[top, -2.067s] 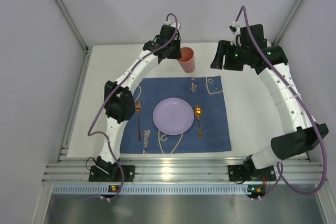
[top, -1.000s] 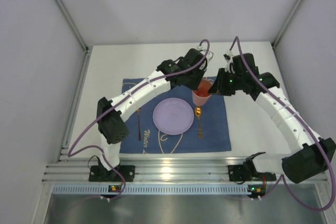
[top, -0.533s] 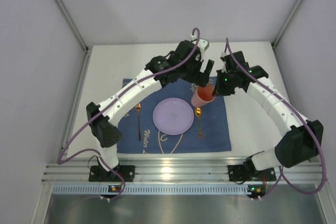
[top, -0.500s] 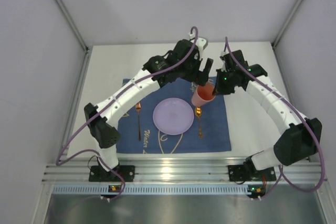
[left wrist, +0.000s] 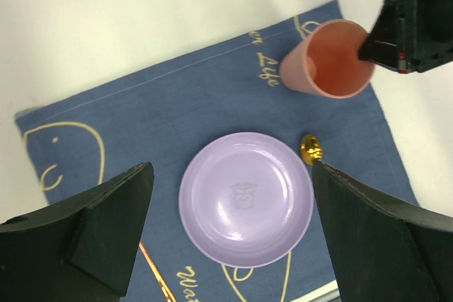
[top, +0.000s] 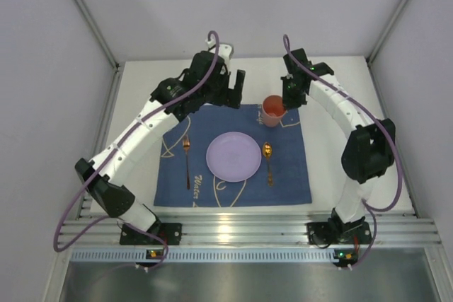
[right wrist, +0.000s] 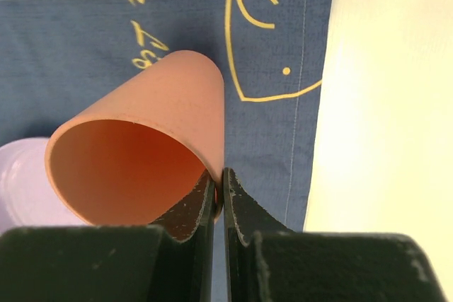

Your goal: Set the dinner table for one person

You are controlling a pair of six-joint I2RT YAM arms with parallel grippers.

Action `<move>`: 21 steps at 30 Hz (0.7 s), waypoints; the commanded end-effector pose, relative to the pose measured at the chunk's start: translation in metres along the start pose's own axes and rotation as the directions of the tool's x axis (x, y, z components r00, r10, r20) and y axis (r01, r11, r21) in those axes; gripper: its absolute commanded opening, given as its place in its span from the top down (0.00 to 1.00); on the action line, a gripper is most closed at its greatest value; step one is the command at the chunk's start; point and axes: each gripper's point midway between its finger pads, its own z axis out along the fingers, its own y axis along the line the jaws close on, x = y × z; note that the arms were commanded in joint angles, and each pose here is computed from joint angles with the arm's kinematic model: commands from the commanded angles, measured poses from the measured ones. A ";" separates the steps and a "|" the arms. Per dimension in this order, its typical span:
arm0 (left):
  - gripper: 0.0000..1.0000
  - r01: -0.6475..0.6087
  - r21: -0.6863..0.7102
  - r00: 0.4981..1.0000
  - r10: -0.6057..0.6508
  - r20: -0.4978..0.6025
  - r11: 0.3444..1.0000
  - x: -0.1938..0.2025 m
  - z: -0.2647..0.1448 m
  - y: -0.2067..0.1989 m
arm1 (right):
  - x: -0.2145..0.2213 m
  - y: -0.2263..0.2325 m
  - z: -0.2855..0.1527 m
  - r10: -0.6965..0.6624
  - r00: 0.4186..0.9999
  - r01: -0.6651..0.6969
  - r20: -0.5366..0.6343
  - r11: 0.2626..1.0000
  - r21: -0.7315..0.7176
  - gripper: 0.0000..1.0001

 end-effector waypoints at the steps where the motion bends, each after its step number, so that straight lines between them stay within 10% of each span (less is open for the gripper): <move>1: 0.02 0.052 -0.039 0.997 -0.050 0.062 0.998 -0.011 -0.024 0.029 | -0.009 -0.011 0.008 -0.018 1.000 0.018 -0.002 0.997 0.075 1.00; 8: 0.02 0.106 -0.075 0.994 -0.103 0.043 0.992 -0.001 -0.026 0.063 | 0.008 -0.015 0.040 -0.008 0.996 0.017 -0.084 0.994 0.106 0.98; 14: 0.01 0.118 -0.080 0.993 -0.115 0.032 0.990 0.004 -0.020 0.070 | -0.003 -0.011 0.022 -0.005 0.999 0.009 -0.042 0.996 0.089 0.48; 21: 0.02 0.134 -0.076 0.990 -0.131 0.043 0.988 -0.002 -0.012 0.071 | -0.028 -0.006 -0.035 -0.005 0.998 0.002 0.064 0.999 0.046 0.13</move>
